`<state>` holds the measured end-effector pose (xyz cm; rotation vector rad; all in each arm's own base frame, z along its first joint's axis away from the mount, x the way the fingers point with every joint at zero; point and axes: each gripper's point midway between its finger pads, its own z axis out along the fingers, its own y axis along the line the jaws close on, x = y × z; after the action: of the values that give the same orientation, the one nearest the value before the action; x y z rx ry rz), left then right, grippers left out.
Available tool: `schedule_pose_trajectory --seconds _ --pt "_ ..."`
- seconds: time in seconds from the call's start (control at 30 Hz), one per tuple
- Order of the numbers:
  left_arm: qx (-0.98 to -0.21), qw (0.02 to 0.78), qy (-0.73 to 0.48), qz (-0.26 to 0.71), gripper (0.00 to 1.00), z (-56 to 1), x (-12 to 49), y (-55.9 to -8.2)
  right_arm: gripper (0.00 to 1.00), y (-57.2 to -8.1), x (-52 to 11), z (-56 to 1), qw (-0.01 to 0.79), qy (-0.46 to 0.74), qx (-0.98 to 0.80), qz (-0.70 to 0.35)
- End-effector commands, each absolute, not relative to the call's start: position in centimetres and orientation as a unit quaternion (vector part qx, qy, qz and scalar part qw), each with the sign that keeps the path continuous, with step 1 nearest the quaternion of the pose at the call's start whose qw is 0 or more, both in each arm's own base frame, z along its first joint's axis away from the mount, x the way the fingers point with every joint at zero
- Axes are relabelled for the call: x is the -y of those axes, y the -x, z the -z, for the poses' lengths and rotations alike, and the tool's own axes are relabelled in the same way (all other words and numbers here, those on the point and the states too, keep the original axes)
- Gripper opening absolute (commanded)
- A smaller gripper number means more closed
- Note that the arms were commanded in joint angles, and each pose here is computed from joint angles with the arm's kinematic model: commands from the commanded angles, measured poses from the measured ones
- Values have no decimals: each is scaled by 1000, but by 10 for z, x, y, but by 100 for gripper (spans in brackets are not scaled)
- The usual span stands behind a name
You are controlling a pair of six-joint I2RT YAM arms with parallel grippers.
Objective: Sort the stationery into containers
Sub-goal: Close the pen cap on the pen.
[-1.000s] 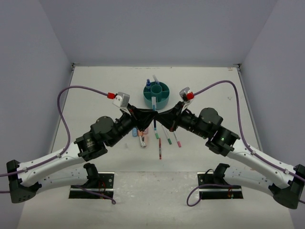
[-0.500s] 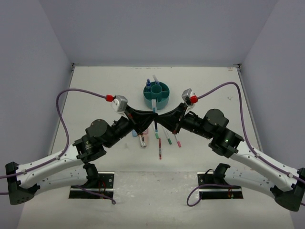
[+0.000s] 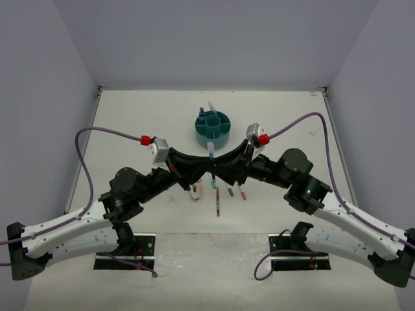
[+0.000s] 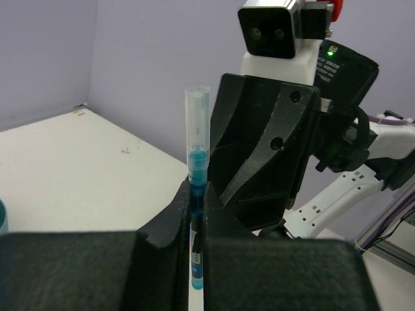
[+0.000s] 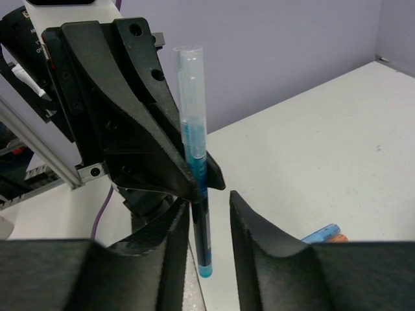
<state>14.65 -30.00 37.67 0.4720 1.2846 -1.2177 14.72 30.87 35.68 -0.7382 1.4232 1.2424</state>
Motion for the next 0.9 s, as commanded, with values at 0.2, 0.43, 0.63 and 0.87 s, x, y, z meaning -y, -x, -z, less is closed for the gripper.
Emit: schedule_pose_trajectory --seconds 0.2,0.43,0.63,0.87 --pt "-495 619 -249 556 0 -394 299 -123 15 -137 -315 -377 537 327 -553 -547" --pt "-481 625 -261 557 13 -401 300 -120 0 -129 -321 -372 519 344 -544 -563" --pt "-478 617 -300 548 70 -401 299 -110 0 -128 -315 -362 528 352 -543 -550" --pt "-467 609 -353 535 76 -414 296 -96 0 -118 -310 -349 522 378 -535 -547"
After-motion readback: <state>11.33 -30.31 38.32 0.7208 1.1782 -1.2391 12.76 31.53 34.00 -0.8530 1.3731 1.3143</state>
